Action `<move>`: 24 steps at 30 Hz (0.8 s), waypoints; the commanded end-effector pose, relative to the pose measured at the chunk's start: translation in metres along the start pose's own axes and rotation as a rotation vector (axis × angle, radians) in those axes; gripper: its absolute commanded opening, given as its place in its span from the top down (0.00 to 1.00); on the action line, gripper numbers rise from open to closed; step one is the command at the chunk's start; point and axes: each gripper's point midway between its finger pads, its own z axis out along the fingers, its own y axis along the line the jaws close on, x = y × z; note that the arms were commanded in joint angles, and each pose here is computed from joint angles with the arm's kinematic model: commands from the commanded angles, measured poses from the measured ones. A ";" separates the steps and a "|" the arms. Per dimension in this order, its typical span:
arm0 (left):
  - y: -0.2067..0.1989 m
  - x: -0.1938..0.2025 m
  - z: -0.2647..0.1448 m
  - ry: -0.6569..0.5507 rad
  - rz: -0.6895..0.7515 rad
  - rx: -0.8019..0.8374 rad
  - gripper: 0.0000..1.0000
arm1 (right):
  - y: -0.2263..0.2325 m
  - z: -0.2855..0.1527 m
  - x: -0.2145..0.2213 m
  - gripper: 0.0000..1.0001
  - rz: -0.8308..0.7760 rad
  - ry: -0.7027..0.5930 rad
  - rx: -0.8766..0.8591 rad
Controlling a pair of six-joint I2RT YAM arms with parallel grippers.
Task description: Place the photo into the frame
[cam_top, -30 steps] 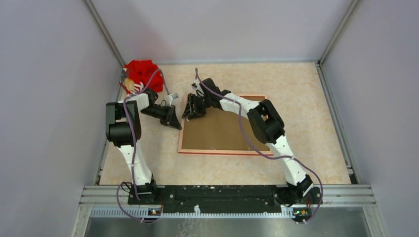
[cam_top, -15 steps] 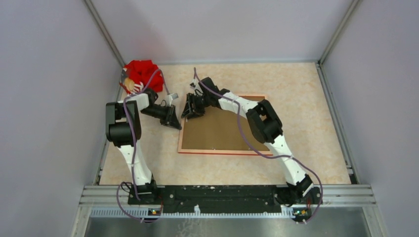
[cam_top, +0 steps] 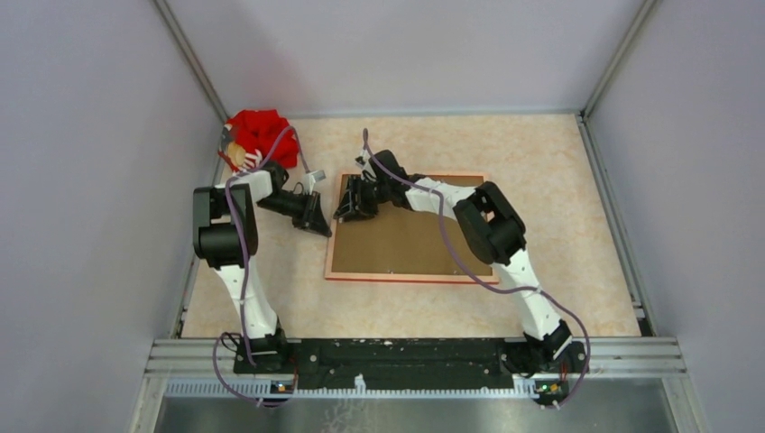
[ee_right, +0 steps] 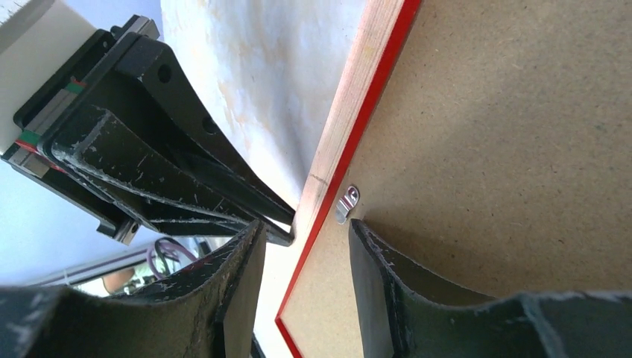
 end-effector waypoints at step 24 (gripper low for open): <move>0.001 -0.002 -0.004 -0.008 0.065 -0.037 0.81 | 0.002 0.016 0.009 0.58 0.141 -0.160 0.043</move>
